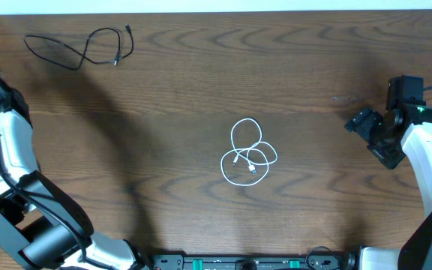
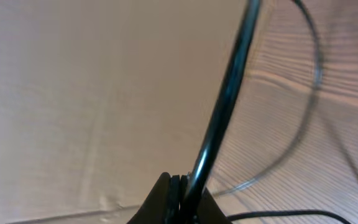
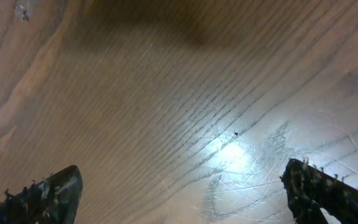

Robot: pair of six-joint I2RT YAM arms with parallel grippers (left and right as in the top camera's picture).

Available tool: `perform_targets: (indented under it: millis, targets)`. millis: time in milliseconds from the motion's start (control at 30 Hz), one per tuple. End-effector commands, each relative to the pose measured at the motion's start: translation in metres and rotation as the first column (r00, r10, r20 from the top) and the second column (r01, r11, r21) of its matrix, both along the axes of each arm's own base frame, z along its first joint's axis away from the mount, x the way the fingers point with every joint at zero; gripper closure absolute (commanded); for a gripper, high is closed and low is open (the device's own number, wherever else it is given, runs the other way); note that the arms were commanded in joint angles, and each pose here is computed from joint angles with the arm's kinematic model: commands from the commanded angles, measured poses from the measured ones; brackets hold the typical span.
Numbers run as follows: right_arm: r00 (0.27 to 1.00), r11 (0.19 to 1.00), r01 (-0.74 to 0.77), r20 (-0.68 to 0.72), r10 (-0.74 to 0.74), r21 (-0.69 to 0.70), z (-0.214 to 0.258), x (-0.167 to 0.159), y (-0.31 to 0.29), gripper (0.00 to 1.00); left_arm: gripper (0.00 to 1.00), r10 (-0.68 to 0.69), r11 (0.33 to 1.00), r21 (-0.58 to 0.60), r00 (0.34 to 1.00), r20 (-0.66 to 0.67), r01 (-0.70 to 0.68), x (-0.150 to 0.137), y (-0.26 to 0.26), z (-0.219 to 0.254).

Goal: Untangle cables

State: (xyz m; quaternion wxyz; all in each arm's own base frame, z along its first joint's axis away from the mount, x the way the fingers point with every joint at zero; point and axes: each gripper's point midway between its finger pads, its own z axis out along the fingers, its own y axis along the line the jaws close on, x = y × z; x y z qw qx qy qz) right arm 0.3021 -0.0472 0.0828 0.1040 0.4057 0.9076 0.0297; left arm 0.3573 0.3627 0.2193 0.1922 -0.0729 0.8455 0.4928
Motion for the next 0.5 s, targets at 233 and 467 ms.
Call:
perform_targets:
  millis: [233, 467]
  targets:
    - [1.0, 1.0, 0.011, -0.005, -0.011, -0.011, -0.001, -0.001, -0.004, 0.01, 0.92, 0.127, 0.981, 0.15, 0.992, -0.027, -0.122, -0.009, 0.025, 0.017]
    - [1.0, 1.0, 0.01, -0.005, -0.011, -0.01, -0.001, -0.001, -0.004, 0.01, 0.75, 0.205, 0.973, 0.137, 0.968, -0.141, -0.186, -0.021, 0.035, -0.025]
